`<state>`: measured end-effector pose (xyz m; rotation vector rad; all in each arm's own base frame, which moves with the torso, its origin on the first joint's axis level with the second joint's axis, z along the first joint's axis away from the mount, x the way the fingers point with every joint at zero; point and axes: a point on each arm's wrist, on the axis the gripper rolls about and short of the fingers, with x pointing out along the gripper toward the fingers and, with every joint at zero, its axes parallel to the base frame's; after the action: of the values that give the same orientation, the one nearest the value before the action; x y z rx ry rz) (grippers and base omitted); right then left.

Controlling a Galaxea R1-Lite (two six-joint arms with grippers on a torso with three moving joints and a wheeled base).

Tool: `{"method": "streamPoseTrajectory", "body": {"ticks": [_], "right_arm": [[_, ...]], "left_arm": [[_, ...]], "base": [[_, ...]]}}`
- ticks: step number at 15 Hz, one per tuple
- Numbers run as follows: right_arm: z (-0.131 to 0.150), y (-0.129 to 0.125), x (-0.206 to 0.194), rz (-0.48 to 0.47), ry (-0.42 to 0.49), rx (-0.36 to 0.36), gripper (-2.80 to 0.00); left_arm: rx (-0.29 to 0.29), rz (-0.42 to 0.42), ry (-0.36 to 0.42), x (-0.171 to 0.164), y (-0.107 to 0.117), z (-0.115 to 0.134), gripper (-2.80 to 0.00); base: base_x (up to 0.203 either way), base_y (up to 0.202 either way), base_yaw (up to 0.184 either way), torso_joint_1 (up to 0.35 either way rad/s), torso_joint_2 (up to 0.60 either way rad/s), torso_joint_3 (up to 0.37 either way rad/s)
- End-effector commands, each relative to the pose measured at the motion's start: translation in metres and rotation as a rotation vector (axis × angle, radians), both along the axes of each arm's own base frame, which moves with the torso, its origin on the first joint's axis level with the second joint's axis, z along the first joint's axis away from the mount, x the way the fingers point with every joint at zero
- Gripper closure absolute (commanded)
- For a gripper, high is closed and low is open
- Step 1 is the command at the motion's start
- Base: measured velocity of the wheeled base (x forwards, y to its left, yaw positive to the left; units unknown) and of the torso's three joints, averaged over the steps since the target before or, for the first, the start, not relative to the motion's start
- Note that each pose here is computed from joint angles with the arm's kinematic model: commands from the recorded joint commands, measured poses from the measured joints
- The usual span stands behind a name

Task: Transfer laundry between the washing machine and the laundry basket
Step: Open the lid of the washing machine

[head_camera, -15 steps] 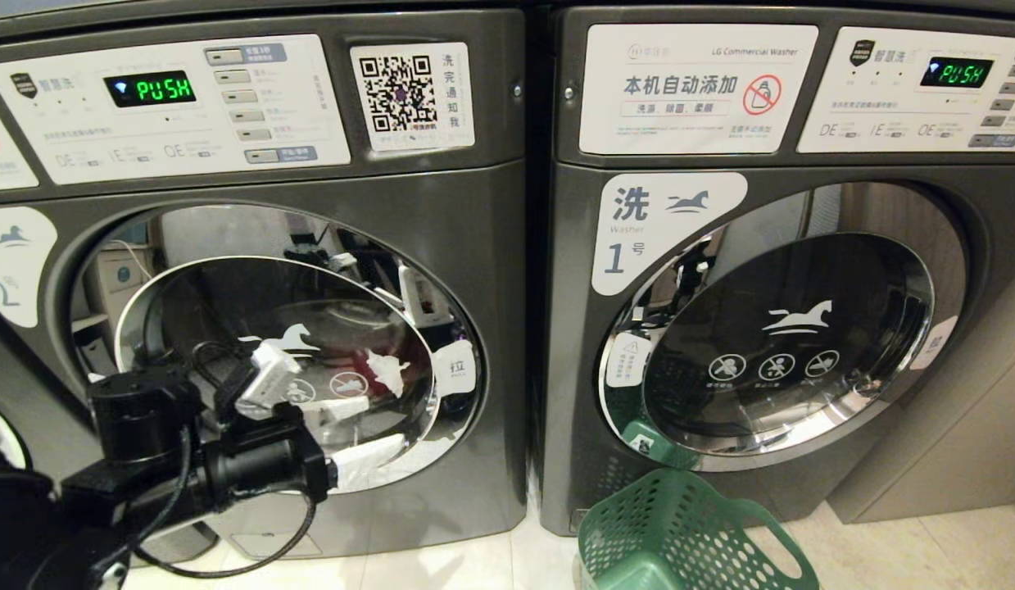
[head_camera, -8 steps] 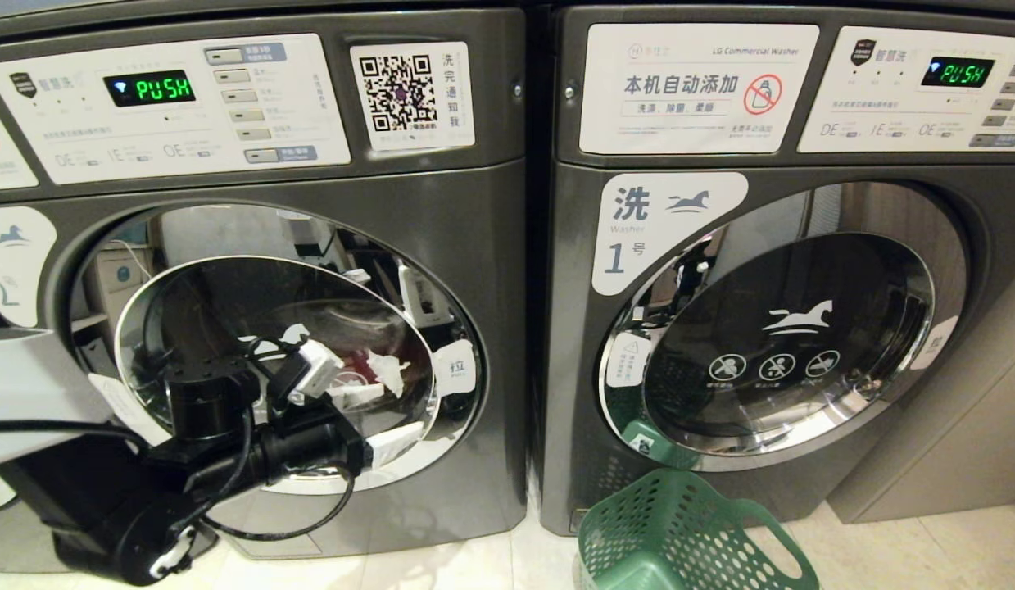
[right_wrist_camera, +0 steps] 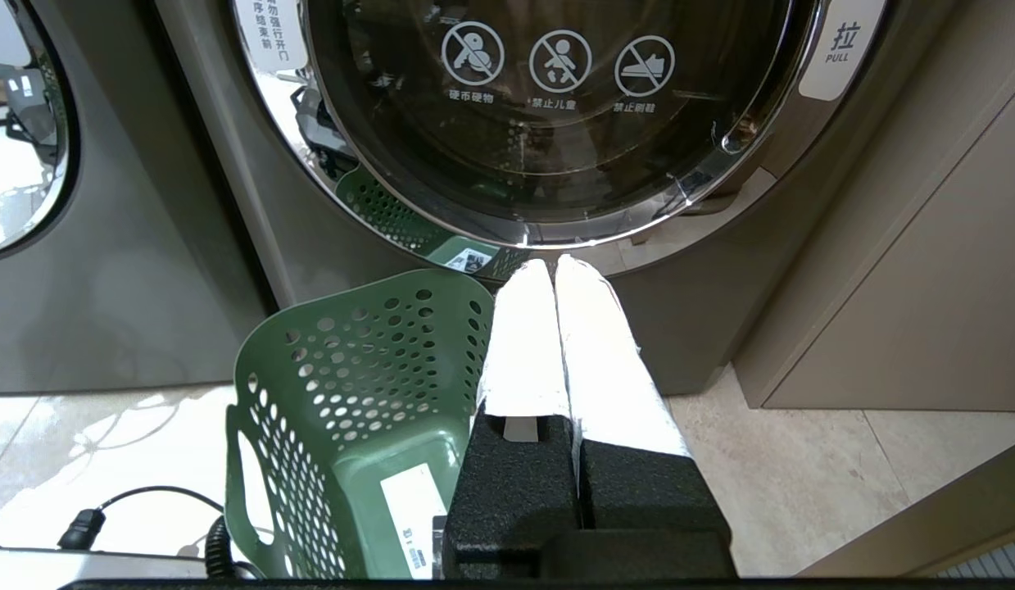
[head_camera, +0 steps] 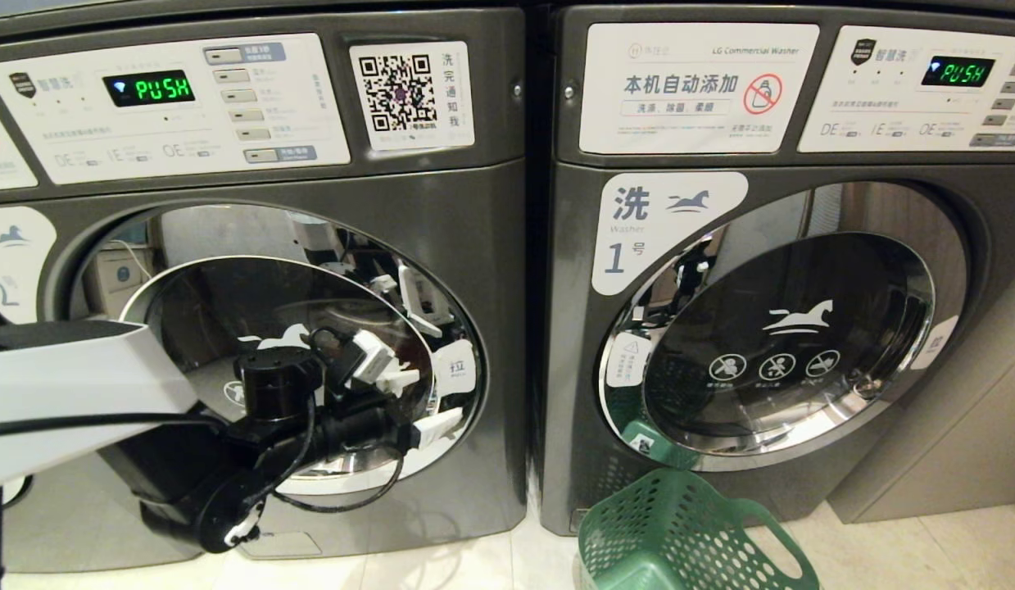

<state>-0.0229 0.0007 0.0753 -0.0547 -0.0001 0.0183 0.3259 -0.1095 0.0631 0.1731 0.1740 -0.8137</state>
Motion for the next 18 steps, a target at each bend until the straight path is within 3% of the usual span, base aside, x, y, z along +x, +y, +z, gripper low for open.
{"method": "streamPoseTrajectory", "body": {"ticks": [1, 12, 15, 18], "right_arm": [[0.000, 0.000, 0.000, 0.000, 0.001, -0.001, 0.00], [0.000, 0.000, 0.000, 0.000, 0.001, -0.001, 0.00], [0.000, 0.000, 0.000, 0.000, 0.001, -0.001, 0.00], [0.000, 0.000, 0.000, 0.000, 0.001, -0.001, 0.00]], "left_arm": [[0.000, 0.001, -0.010, 0.007, -0.005, -0.003, -2.80], [-0.018, -0.008, -0.042, 0.043, -0.024, -0.020, -2.80], [-0.038, -0.011, -0.018, 0.048, -0.027, -0.027, -2.80], [-0.068, -0.077, -0.001, 0.046, -0.033, -0.030, -2.80]], "base": [[0.000, 0.000, 0.000, 0.000, 0.00, 0.000], [0.000, 0.000, 0.000, 0.000, 0.00, 0.000], [0.000, 0.000, 0.000, 0.000, 0.00, 0.000], [0.000, 0.000, 0.000, 0.000, 0.00, 0.000]]}}
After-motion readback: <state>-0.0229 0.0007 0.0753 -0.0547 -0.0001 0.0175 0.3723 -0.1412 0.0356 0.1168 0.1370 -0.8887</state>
